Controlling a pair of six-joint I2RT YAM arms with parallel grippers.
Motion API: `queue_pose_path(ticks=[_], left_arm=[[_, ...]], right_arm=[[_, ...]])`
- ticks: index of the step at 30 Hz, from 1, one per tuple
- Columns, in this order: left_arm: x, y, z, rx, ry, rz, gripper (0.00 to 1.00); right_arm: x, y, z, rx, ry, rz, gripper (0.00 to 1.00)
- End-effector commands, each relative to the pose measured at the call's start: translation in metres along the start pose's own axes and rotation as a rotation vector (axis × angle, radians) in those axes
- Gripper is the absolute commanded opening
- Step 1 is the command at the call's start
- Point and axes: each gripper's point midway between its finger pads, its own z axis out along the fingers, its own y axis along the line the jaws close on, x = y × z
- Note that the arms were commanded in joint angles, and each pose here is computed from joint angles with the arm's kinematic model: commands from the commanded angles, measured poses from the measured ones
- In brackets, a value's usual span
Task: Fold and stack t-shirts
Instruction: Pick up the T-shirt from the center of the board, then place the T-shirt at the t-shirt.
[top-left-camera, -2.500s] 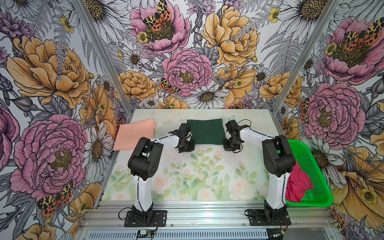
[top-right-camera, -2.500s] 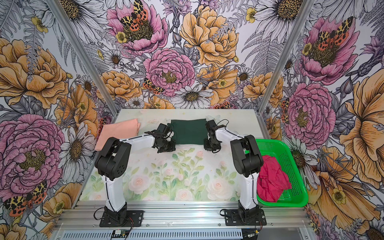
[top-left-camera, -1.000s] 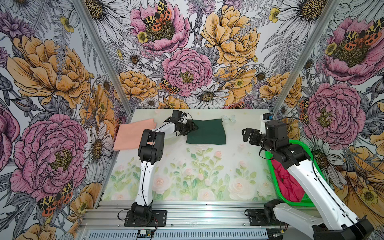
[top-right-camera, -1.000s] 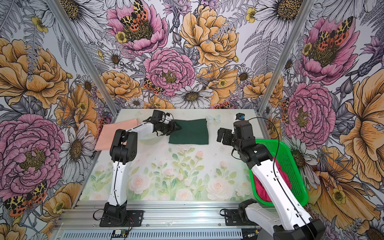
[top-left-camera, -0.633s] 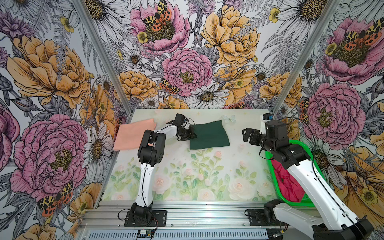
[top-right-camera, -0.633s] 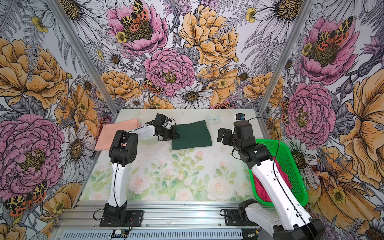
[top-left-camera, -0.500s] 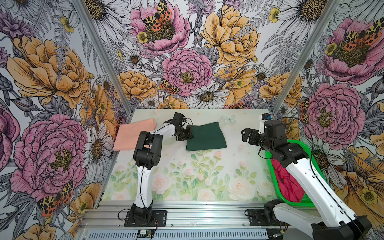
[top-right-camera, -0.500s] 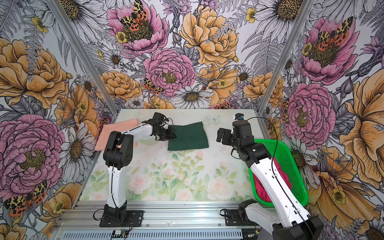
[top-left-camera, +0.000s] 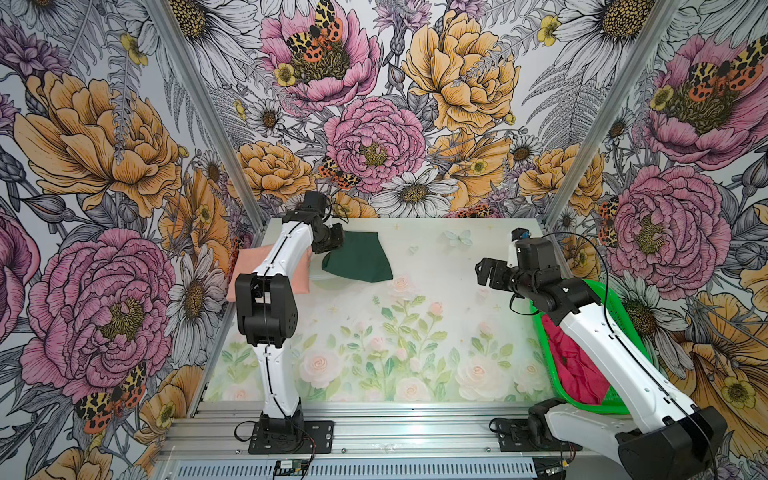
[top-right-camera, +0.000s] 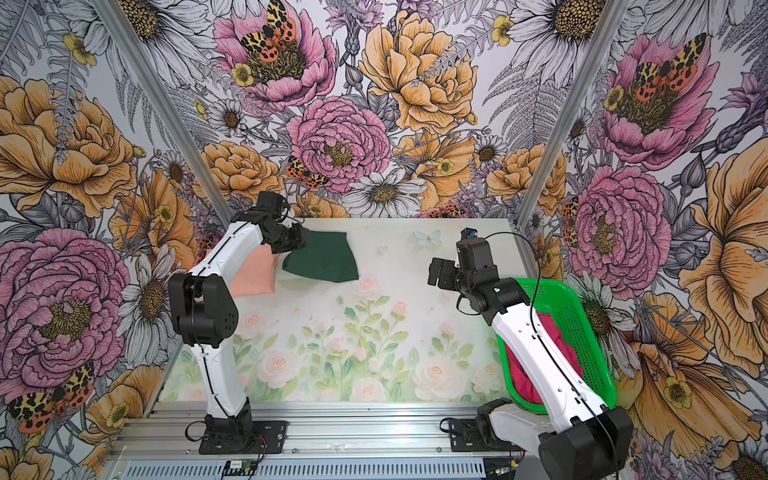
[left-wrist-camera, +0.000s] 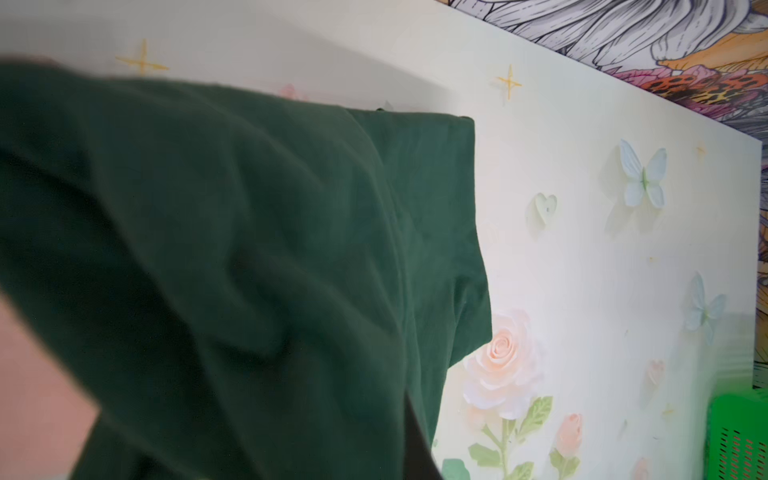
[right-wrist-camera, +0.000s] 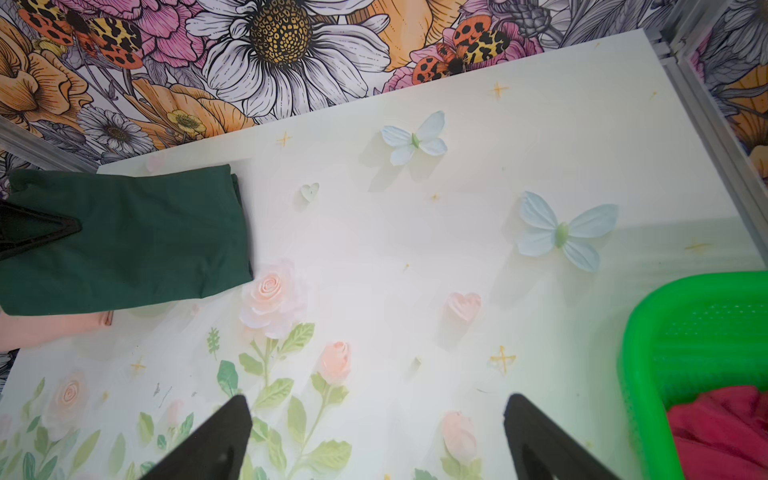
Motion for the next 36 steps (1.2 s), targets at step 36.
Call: queue_pose_path(ticks=[36], left_arm=[[-0.036, 0.22, -0.089, -0.419, 0.044, -0.174, 0.0]], right_arm=[[-0.011, 0.028, 0.028, -0.055, 0.049, -0.044, 0.97]])
